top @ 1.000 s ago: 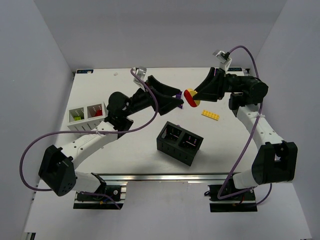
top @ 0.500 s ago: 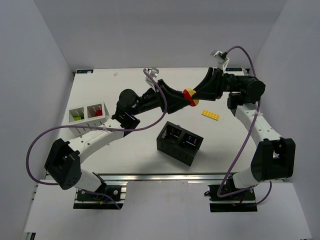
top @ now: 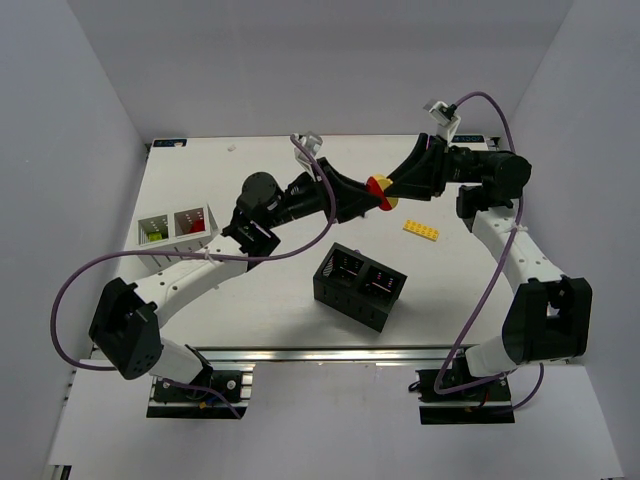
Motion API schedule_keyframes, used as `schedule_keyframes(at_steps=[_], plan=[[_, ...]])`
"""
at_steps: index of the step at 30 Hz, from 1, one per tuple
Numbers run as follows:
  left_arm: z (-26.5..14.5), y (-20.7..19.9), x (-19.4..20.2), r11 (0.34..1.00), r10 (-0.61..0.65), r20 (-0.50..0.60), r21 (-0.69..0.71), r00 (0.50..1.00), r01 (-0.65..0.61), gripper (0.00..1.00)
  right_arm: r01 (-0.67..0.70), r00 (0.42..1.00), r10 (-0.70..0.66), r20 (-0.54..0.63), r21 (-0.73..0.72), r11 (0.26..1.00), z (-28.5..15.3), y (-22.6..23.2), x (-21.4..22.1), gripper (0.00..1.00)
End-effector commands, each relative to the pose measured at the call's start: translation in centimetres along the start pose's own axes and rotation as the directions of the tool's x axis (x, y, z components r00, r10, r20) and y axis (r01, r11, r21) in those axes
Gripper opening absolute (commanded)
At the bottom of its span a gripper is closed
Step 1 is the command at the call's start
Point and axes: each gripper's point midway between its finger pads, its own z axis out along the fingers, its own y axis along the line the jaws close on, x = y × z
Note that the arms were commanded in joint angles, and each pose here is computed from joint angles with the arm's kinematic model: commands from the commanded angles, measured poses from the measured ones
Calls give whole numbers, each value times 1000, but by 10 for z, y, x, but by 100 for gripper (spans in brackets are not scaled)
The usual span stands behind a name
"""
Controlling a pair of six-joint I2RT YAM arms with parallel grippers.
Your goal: Sort the legos into containers by color
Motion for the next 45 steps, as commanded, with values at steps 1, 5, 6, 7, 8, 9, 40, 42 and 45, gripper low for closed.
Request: schedule_keyframes(at_steps=[1,5,6,7,8,9,40,42,45], plan=[[6,-4,-26,998,38,56,-48,998,-35,0,95,995,-95,-15,-9,995,2,11,-2,0],[0,18,-27,983,31,64,-182,997,-19,0,158,987,-158,-12,6,987,0,10,-5,0],[-1,22,-28,977,30,65,-212,997,-15,0,187,982,-187,-10,9,982,0,13,-7,0],[-4,21,-31,973,46,67,-228,997,-29,0,119,993,-119,-11,25,993,0,8,-5,0],[-7,30,-29,961,41,63,-276,997,-22,0,235,972,-235,-3,44,971,1,5,-13,0],[-9,34,-29,954,42,58,-299,997,-23,0,276,961,-277,0,64,959,1,5,-18,0],[-331,112,-77,-156,132,-235,-964,963,-214,0,267,960,-272,-67,514,815,-57,-59,28,0],[-347,123,-73,-214,96,-247,-951,964,-222,0,252,964,-258,-61,514,820,-62,-63,36,0],[-365,153,-66,-258,41,-244,-939,969,-226,0,247,966,-252,-57,493,835,-65,-63,43,0]])
